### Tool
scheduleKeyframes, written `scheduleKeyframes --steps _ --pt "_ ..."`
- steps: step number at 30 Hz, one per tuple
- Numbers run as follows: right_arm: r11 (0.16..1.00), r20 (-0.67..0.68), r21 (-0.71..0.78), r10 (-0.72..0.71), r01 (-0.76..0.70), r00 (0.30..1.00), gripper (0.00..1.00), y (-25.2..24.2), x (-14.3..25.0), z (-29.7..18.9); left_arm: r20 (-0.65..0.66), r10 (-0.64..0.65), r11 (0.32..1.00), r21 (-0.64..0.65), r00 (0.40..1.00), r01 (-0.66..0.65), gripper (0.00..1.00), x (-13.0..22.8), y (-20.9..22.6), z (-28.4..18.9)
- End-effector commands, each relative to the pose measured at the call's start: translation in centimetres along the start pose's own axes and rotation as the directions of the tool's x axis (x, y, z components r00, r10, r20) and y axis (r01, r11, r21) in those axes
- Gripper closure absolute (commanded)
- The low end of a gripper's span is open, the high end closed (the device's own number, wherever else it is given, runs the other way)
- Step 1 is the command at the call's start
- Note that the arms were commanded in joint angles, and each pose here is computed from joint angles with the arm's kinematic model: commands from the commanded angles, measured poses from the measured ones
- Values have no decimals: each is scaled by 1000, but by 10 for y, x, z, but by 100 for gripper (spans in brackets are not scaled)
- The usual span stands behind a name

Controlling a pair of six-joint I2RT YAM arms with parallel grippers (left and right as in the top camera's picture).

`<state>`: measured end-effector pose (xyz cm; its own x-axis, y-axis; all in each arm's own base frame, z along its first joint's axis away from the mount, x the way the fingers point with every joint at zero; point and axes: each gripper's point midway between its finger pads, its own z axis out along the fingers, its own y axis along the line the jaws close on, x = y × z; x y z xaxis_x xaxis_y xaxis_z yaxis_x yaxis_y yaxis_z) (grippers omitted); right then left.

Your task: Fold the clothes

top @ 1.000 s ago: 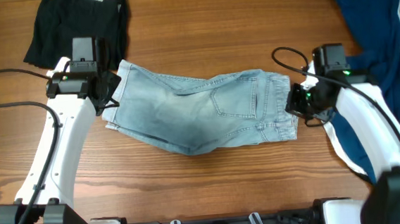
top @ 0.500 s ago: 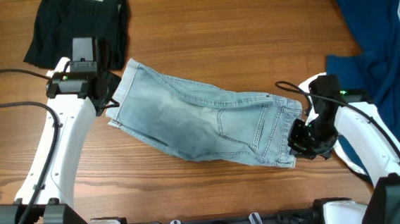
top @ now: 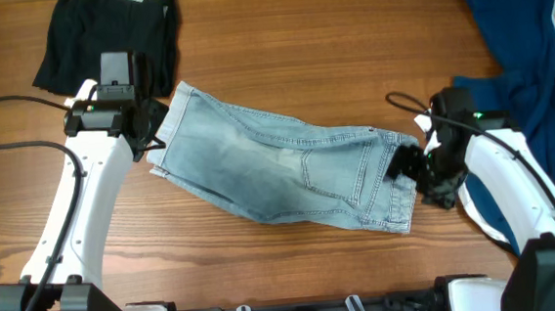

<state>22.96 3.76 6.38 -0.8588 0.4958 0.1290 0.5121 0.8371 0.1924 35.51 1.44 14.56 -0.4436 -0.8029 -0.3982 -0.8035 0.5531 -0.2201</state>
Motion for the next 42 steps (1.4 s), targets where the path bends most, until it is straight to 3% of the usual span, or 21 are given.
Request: scheduleKeyframes --steps 1,10,14,19,22,31,36,42 --pt "997 99 -19 -77 80 992 11 11 -18 -19 3 10 999 -31 1000 -10 35 1 6 6" --pt "994 31 111 11 -14 999 14 -16 -23 26 3 11 999 -32 1000 -11 35 1 6 6" --pt "995 51 98 19 -24 998 26 -13 -36 46 3 11 999 -31 1000 -10 35 1 6 6" --pt "996 70 82 19 -25 997 80 -11 -50 70 2 10 999 -31 1000 -10 33 1 6 6" --pt "997 91 70 14 -20 996 96 -8 -61 80 2 10 999 -31 1000 -10 32 1 6 6" --pt "994 216 -19 -103 110 971 96 17 -112 121 2 10 999 -31 1000 -10 31 1 6 7" --pt "982 339 -39 -163 187 927 96 39 -150 108 6 8 1000 -25 1000 -8 31 1 5 7" --pt "967 358 23 -244 252 901 75 56 -172 54 4 8 1000 -23 1000 -7 32 1 4 8"
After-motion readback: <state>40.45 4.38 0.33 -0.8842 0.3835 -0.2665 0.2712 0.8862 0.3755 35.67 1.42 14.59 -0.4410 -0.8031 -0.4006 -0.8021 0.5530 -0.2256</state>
